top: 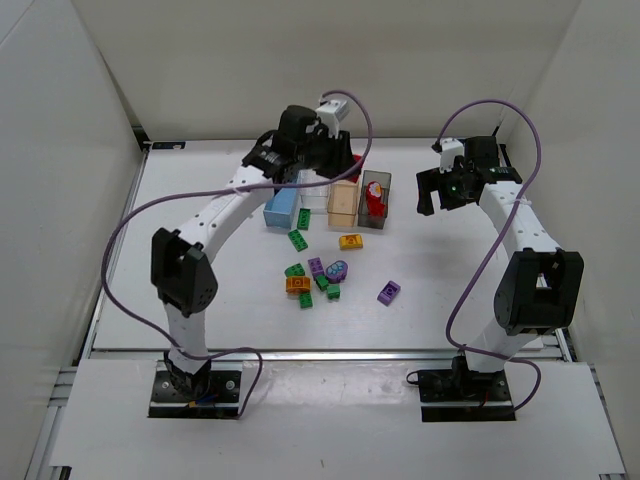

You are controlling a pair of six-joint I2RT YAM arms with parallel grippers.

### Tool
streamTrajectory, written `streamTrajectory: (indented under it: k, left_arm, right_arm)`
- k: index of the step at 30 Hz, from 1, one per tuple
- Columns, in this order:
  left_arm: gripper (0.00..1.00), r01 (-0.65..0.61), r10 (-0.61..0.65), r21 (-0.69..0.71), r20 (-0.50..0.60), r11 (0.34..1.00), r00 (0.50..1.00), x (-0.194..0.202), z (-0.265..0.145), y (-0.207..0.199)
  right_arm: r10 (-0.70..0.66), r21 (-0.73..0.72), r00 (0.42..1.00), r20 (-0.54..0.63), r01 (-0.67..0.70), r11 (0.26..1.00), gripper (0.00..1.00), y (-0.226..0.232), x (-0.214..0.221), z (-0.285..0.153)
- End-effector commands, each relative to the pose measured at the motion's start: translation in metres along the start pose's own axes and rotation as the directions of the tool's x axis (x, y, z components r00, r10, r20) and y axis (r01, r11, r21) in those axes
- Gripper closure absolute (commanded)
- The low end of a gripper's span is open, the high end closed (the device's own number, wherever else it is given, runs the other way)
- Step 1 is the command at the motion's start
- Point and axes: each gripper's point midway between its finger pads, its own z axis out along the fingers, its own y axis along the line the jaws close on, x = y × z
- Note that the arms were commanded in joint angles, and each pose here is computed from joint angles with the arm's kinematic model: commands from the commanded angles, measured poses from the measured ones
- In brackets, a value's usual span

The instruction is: Sort the legos into containers by color

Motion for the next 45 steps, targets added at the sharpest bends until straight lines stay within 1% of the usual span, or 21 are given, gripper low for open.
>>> streamTrajectory:
  k: [1, 2, 3, 4, 5, 6, 7, 10, 14, 19, 24, 25, 27, 28, 31, 33, 35, 39, 41, 43, 45]
  left_arm:
    - [0.82, 0.043, -0.04, 0.158, -0.021, 0.986, 0.999, -0.014, 0.029, 0.001]
    - [0.82, 0.049, -0.046, 0.164, -0.019, 0.985, 0.999, -0.018, 0.036, 0.003]
    - [0.81, 0.069, -0.06, 0.155, -0.06, 0.986, 0.996, -0.005, 0.055, 0.013]
    - [0.81, 0.048, -0.044, 0.17, -0.026, 0.984, 0.999, -0.021, 0.058, 0.009]
    - [0.8, 0.057, -0.052, 0.165, -0.031, 0.985, 0.998, -0.021, 0.065, 0.012]
    - [0.79, 0.081, -0.072, 0.163, -0.058, 0.983, 0.996, -0.009, 0.082, 0.022]
    - [0.79, 0.081, -0.074, 0.169, -0.048, 0.982, 0.996, -0.016, 0.083, 0.021]
    - [0.78, 0.115, -0.104, 0.162, -0.073, 0.98, 0.992, -0.004, 0.101, 0.034]
    - [0.73, 0.099, -0.092, 0.187, -0.045, 0.977, 0.995, -0.005, 0.115, 0.038]
    - [0.71, 0.11, -0.1, 0.197, -0.056, 0.974, 0.993, 0.004, 0.135, 0.045]
    - [0.68, 0.09, -0.081, 0.236, -0.049, 0.968, 0.996, 0.007, 0.145, 0.036]
    - [0.64, 0.089, -0.078, 0.236, -0.055, 0.968, 0.995, 0.01, 0.149, 0.035]
    - [0.59, 0.087, -0.075, 0.235, -0.06, 0.968, 0.995, 0.015, 0.154, 0.036]
    - [0.51, 0.09, -0.076, 0.235, -0.064, 0.968, 0.995, 0.017, 0.155, 0.035]
    - [0.34, 0.097, -0.085, 0.216, -0.065, 0.972, 0.994, 0.021, 0.162, 0.041]
    - [0.27, 0.087, -0.075, 0.214, -0.06, 0.973, 0.995, 0.021, 0.163, 0.042]
    - [0.25, 0.064, -0.055, 0.193, -0.051, 0.979, 0.997, 0.022, 0.165, 0.047]
    - [0.19, 0.027, -0.029, 0.137, 0.013, 0.99, 0.999, -0.001, 0.158, 0.053]
    - [0.19, 0.006, -0.014, 0.102, 0.085, 0.995, 0.996, -0.027, 0.148, 0.057]
    - [0.18, -0.051, 0.033, 0.097, 0.181, 0.994, 0.983, -0.067, 0.123, 0.048]
    - [0.16, -0.12, 0.104, 0.05, 0.245, 0.992, 0.964, -0.095, 0.102, 0.045]
  right_arm:
    - [-0.014, 0.046, 0.997, 0.07, 0.011, 0.999, 0.01, -0.008, -0.025, -0.014]
    - [-0.019, 0.055, 0.997, 0.076, 0.014, 0.998, 0.01, -0.01, -0.027, -0.016]
    - [-0.018, 0.071, 0.997, 0.072, 0.013, 0.997, 0.01, -0.013, -0.027, -0.016]
    - [-0.021, 0.078, 0.997, 0.078, 0.015, 0.997, 0.01, -0.014, -0.03, -0.017]
    - [-0.022, 0.083, 0.996, 0.081, 0.015, 0.996, 0.01, -0.015, -0.031, -0.018]
    - [-0.022, 0.084, 0.996, 0.082, 0.016, 0.996, 0.01, -0.015, -0.031, -0.018]
    - [-0.025, 0.086, 0.996, 0.084, 0.018, 0.996, 0.01, -0.015, -0.033, -0.019]
    - [-0.032, 0.091, 0.996, 0.081, 0.024, 0.996, 0.01, -0.016, -0.032, -0.02]
    - [-0.038, 0.099, 0.997, 0.074, 0.03, 0.995, 0.01, -0.018, -0.029, -0.019]
    - [-0.039, 0.09, 0.997, 0.069, 0.033, 0.995, 0.01, -0.016, -0.026, -0.016]
    - [-0.042, 0.088, 0.997, 0.061, 0.037, 0.995, 0.01, -0.017, -0.024, -0.014]
    - [-0.041, 0.088, 0.997, 0.06, 0.036, 0.995, 0.01, -0.017, -0.023, -0.014]
    - [-0.043, 0.089, 0.997, 0.061, 0.037, 0.995, 0.01, -0.018, -0.024, -0.014]
    - [-0.044, 0.088, 0.997, 0.06, 0.039, 0.995, 0.01, -0.018, -0.024, -0.014]
    - [-0.049, 0.086, 0.997, 0.058, 0.044, 0.995, 0.01, -0.017, -0.024, -0.013]
    - [-0.061, 0.077, 0.996, 0.058, 0.056, 0.995, 0.01, -0.016, -0.023, -0.012]
    - [-0.07, 0.055, 0.996, 0.053, 0.067, 0.996, 0.01, -0.012, -0.021, -0.012]
    - [-0.094, 0.039, 0.995, 0.042, 0.093, 0.995, 0.01, -0.01, -0.017, -0.012]
    - [-0.151, -0.023, 0.988, 0.039, 0.152, 0.988, 0.01, 0.0, -0.011, -0.013]
    - [-0.225, -0.093, 0.972, 0.071, 0.231, 0.969, 0.03, 0.014, -0.005, -0.017]
    - [-0.283, -0.147, 0.953, 0.106, 0.296, 0.944, 0.03, 0.027, 0.0, -0.024]
